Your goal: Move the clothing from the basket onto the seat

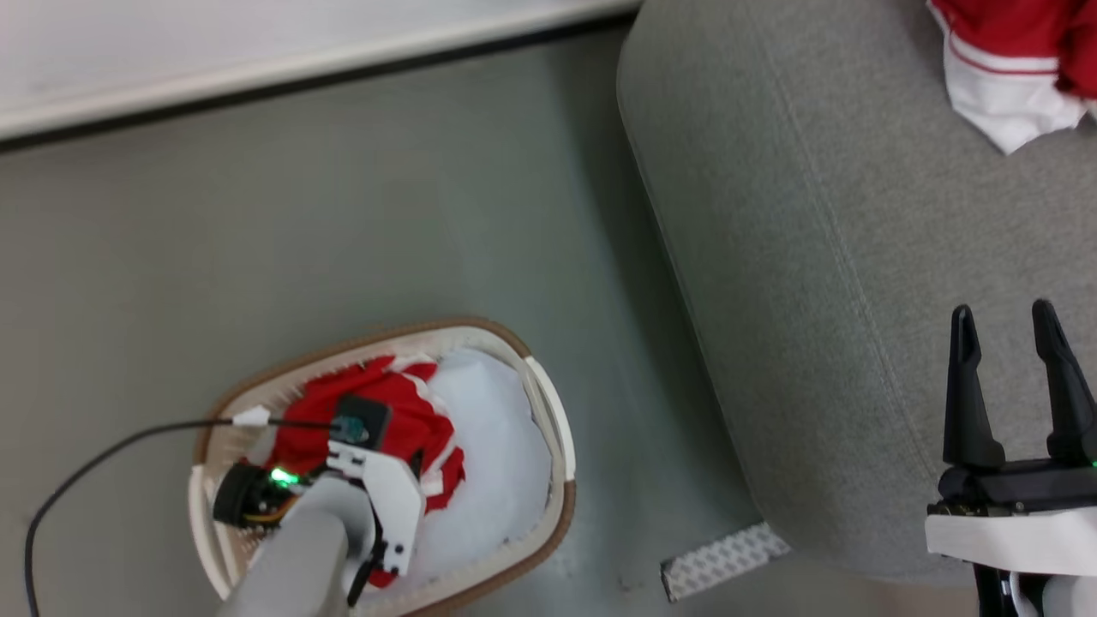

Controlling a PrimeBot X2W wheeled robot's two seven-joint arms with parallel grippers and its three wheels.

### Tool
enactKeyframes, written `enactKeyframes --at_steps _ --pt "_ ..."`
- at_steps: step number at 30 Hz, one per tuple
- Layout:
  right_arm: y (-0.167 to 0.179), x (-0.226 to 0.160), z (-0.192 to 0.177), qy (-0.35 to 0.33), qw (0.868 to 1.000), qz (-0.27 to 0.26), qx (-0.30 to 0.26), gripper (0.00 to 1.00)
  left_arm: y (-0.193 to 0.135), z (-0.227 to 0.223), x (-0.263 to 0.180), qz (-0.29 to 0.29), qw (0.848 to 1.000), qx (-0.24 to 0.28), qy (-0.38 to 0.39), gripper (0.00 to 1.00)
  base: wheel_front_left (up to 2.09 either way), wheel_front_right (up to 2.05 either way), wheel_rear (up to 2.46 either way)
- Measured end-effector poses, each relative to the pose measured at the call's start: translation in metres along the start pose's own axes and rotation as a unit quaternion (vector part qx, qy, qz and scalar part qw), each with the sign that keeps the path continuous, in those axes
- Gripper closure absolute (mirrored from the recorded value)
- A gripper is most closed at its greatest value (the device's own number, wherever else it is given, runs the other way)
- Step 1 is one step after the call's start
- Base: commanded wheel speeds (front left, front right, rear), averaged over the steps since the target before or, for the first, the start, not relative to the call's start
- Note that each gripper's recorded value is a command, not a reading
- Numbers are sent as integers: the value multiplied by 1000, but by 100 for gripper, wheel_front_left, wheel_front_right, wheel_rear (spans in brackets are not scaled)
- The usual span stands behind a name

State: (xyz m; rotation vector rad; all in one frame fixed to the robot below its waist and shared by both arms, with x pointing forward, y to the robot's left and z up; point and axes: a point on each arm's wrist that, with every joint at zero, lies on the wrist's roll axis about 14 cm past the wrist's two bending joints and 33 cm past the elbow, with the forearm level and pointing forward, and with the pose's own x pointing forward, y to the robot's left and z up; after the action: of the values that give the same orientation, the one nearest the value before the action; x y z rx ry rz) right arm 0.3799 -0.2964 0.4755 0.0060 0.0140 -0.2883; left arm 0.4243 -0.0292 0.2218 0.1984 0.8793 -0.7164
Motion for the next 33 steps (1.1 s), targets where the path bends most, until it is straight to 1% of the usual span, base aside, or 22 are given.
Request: enactKeyframes --at_steps 3,7,10,14,19,20,21,22,27,33 --pt "2 10 -10 10 1000 0 -2 0 4 -9 22 5 1000 -1 23 0 0 0 0" --pt "0 21 -22 22 1000 -6 -2 0 10 -39 45 9 997 -2 73 0 0 0 0" --pt "-1 28 -32 32 999 -9 -5 0 14 -56 60 12 995 6 97 0 0 0 0" --pt "-4 34 -43 43 999 -13 -17 0 17 -68 78 4 994 2 108 0 13 13 13" --pt "1 41 -64 63 997 -5 -33 0 23 -86 92 -8 992 -7 123 0 21 21 21" --pt "2 43 -68 66 997 -3 -36 0 26 -91 92 -8 992 -10 127 43 22 22 22" --pt "5 45 -71 68 997 1 -37 0 30 -95 92 -5 992 -13 128 81 20 20 20" --pt "8 46 -75 71 997 6 -37 0 34 -98 92 -5 991 -15 129 100 16 16 16" --pt "18 51 -88 80 996 20 -39 0 42 -110 84 -4 992 -22 128 100 2 2 2" --pt "23 52 -75 61 997 26 -27 0 33 -82 65 -12 996 -42 77 100 0 0 0"
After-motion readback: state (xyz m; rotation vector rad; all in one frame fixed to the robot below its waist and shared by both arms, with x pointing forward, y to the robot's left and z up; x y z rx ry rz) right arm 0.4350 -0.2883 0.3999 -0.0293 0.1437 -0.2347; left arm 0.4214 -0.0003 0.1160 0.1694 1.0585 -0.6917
